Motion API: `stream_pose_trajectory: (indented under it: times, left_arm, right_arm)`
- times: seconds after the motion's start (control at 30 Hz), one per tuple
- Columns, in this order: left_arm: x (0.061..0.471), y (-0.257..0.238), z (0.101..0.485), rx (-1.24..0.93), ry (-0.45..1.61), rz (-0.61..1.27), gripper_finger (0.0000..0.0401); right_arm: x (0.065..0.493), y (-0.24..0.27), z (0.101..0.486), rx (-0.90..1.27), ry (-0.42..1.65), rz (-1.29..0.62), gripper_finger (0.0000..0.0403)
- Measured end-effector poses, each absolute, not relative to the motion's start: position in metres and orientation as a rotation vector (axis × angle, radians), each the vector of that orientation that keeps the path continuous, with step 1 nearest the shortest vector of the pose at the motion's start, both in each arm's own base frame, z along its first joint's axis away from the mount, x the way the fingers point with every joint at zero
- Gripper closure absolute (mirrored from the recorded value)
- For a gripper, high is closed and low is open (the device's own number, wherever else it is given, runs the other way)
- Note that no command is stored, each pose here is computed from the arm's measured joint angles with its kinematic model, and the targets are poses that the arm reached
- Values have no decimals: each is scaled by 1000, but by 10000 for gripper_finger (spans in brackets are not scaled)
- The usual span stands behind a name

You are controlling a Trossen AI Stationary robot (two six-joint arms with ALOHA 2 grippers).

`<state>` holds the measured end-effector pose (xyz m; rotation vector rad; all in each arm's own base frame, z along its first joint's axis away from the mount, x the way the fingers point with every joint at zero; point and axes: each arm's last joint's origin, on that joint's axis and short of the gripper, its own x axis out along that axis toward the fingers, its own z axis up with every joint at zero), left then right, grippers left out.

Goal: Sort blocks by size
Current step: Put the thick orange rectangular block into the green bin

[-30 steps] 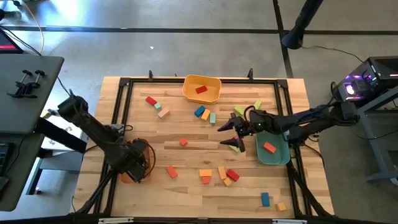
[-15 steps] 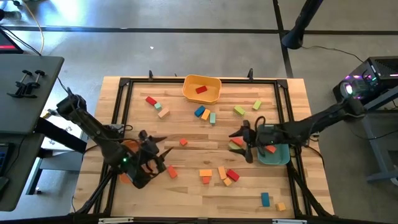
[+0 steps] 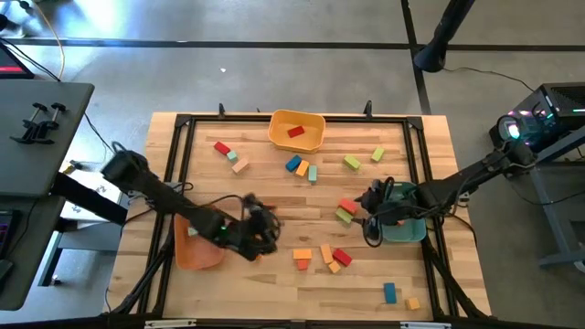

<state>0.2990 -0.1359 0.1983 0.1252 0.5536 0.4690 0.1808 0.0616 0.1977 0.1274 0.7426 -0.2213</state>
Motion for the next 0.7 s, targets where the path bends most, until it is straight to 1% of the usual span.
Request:
stream_pose_trajectory:
  times: [0.17,0.3,0.5,0.63,0.7]
  left_arm:
    - [347,-137,180,164,397,201,176]
    - [364,-115,174,147,367,76,176]
    - [371,-89,182,128,358,29,176]
    - [373,-76,185,156,361,51,176]
    - [371,-67,181,150,368,54,176]
  right_arm:
    - [186,49,200,82,689,-313,96]
    - [191,34,201,97,678,-370,96]
    - [195,9,199,133,706,-437,96]
    - [199,-4,196,156,717,-486,96]
    - [202,-7,193,159,721,-480,96]
